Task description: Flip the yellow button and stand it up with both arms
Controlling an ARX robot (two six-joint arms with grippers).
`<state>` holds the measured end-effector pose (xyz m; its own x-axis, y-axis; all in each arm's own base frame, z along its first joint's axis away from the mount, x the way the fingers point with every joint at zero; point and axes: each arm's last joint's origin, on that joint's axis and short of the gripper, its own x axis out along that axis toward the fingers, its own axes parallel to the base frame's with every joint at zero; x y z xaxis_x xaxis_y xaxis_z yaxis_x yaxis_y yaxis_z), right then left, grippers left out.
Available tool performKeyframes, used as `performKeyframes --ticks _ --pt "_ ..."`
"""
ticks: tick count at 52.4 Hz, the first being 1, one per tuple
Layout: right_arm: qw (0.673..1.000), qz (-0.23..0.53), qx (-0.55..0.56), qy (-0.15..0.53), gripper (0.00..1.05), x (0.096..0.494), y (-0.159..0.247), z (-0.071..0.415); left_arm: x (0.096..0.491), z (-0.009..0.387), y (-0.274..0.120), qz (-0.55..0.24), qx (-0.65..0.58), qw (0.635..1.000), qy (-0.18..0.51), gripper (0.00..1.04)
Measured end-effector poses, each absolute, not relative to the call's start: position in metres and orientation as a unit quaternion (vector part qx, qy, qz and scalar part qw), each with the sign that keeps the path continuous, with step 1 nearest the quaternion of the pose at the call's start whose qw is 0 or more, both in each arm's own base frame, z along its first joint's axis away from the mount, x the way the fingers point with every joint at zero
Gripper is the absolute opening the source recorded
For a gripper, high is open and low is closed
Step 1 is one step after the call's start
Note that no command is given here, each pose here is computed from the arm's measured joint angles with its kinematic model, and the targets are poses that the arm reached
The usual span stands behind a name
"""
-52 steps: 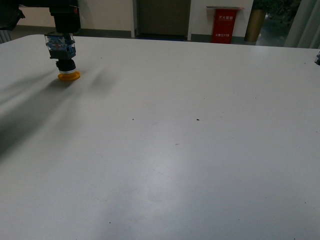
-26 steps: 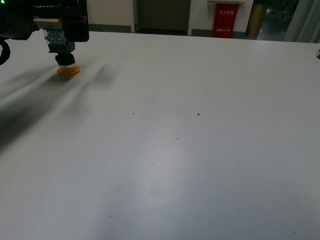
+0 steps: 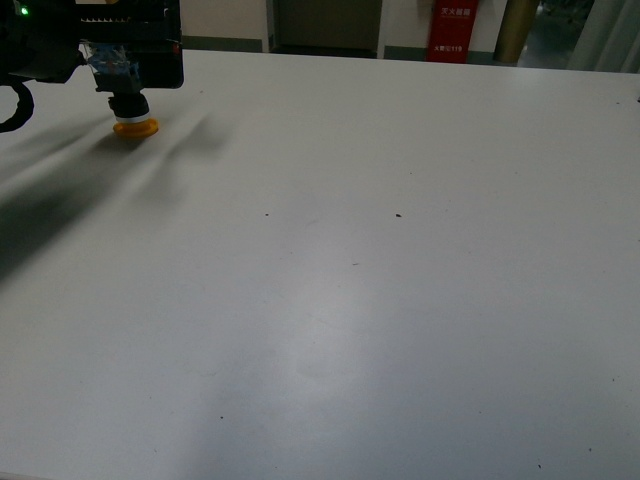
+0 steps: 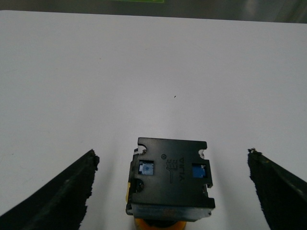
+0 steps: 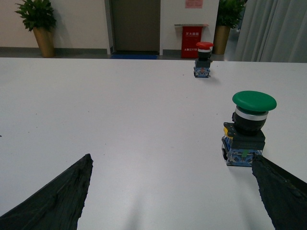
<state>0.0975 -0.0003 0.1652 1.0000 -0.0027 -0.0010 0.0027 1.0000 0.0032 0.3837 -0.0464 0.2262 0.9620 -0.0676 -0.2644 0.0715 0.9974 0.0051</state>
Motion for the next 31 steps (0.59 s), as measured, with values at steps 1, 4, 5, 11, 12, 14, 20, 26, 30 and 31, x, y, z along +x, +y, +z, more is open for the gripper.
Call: performKeyframes --ticks 1,4,5,11,12,14,20,26,30,31 --pt "1.0 -0.001 0.002 0.0 0.97 0.0975 -0.0003 0.1652 0.3841 0.2261 -0.0464 -0.035 0.007 0.99 0.133 0.91" --pt "1.0 -0.001 0.002 0.0 0.97 0.0975 -0.0003 0.1652 0.3847 0.226 -0.0455 -0.032 0.007 0.991 0.133 0.8" --pt "1.0 -0.001 0.002 0.0 0.97 0.0975 -0.0003 0.1652 0.3849 0.226 -0.0452 -0.031 0.007 0.991 0.133 0.76" --pt "1.0 -0.001 0.002 0.0 0.97 0.0975 -0.0003 0.1652 0.3854 0.2269 -0.044 -0.024 0.008 0.991 0.13 0.62" --pt "1.0 -0.001 0.002 0.0 0.97 0.0975 -0.0003 0.1652 0.3855 0.227 -0.0438 -0.022 0.008 0.991 0.13 0.6" --pt "1.0 -0.001 0.002 0.0 0.97 0.0975 -0.0003 0.1652 0.3856 0.2269 -0.0433 -0.022 0.008 0.991 0.129 0.53" --pt "1.0 -0.001 0.002 0.0 0.97 0.0975 -0.0003 0.1652 0.386 0.228 -0.0422 -0.019 0.005 0.992 0.124 0.38" --pt "1.0 -0.001 0.002 0.0 0.97 0.0975 -0.0003 0.1652 0.3855 0.2274 -0.0416 -0.017 0.002 0.993 0.118 0.36" --pt "1.0 -0.001 0.002 0.0 0.97 0.0975 -0.0003 0.1652 0.384 0.2246 -0.0415 -0.016 -0.007 0.993 0.117 0.36" --pt "1.0 -0.001 0.002 0.0 0.97 0.0975 -0.0003 0.1652 0.3835 0.2237 -0.0416 -0.016 -0.011 0.993 0.117 0.36"
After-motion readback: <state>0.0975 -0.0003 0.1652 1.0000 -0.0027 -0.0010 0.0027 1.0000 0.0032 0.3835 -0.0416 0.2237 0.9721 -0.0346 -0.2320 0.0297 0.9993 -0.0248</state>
